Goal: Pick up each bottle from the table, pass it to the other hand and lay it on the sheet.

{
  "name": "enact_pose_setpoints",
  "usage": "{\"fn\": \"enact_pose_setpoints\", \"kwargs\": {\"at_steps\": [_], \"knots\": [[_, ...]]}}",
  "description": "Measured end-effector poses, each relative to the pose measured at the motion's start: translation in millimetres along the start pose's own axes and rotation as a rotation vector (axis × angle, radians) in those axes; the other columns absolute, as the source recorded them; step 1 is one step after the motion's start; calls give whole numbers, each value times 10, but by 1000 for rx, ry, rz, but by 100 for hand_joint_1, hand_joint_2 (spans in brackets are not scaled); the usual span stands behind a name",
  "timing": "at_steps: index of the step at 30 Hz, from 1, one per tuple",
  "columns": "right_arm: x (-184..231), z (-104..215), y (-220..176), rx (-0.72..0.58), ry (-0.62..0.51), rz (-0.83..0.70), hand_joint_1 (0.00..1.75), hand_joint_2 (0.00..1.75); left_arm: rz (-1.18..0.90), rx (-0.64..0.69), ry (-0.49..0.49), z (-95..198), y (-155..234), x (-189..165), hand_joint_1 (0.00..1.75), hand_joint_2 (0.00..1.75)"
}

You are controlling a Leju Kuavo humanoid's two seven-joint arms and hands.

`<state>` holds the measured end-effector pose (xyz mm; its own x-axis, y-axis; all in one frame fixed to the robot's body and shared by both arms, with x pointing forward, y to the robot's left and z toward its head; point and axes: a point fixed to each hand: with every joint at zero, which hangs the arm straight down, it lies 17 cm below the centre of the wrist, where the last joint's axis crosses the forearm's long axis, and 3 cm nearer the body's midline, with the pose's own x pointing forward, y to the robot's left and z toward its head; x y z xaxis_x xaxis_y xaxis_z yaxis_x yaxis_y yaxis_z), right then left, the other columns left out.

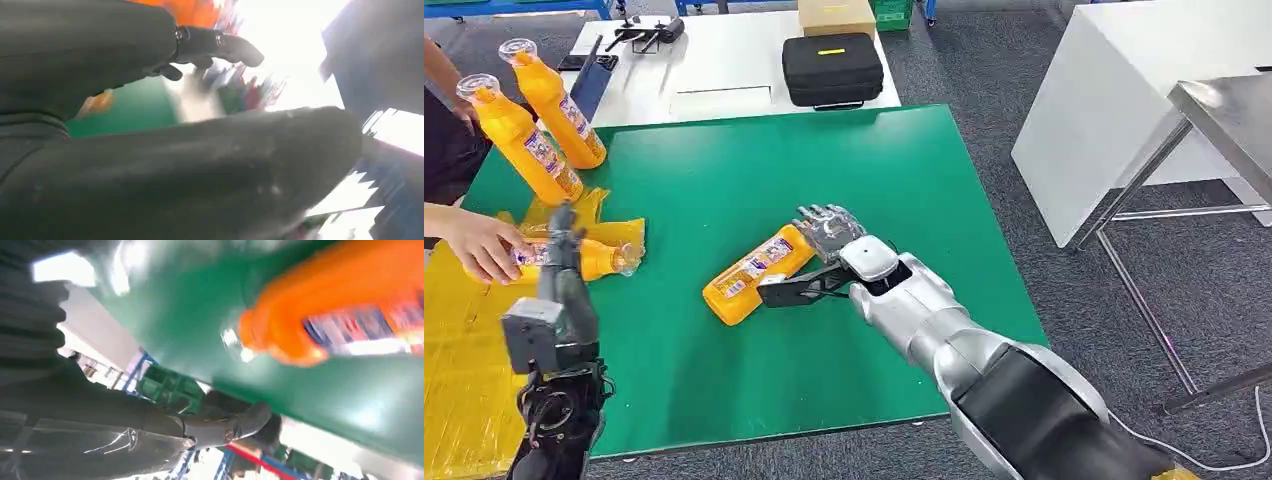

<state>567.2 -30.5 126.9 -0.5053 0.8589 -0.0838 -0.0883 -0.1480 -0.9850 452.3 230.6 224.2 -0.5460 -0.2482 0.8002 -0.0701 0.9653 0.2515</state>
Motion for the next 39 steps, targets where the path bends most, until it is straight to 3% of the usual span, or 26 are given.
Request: {"fn": "enact_pose_setpoints", "kwargs": {"at_steps": [5, 11, 21, 28, 39], "knots": [[262, -118, -676, -137, -91, -132, 0, 0, 80, -141, 187, -27, -189, -591, 0, 175], [583, -59, -1659, -267, -217, -304, 0, 0, -42, -172, 373, -20, 93, -1433, 0, 175], [720, 229, -2211, -417, -298, -398, 0, 0, -207, -172, 591, 221, 539, -2104, 0, 175], [555, 365, -2267, -469, -294, -415, 0, 0, -182, -217, 621, 323, 609, -2205, 0, 175], [271, 392, -2156, -494, -237, -399, 0, 0, 42, -319, 528, 399, 65, -1974, 0, 175]]}}
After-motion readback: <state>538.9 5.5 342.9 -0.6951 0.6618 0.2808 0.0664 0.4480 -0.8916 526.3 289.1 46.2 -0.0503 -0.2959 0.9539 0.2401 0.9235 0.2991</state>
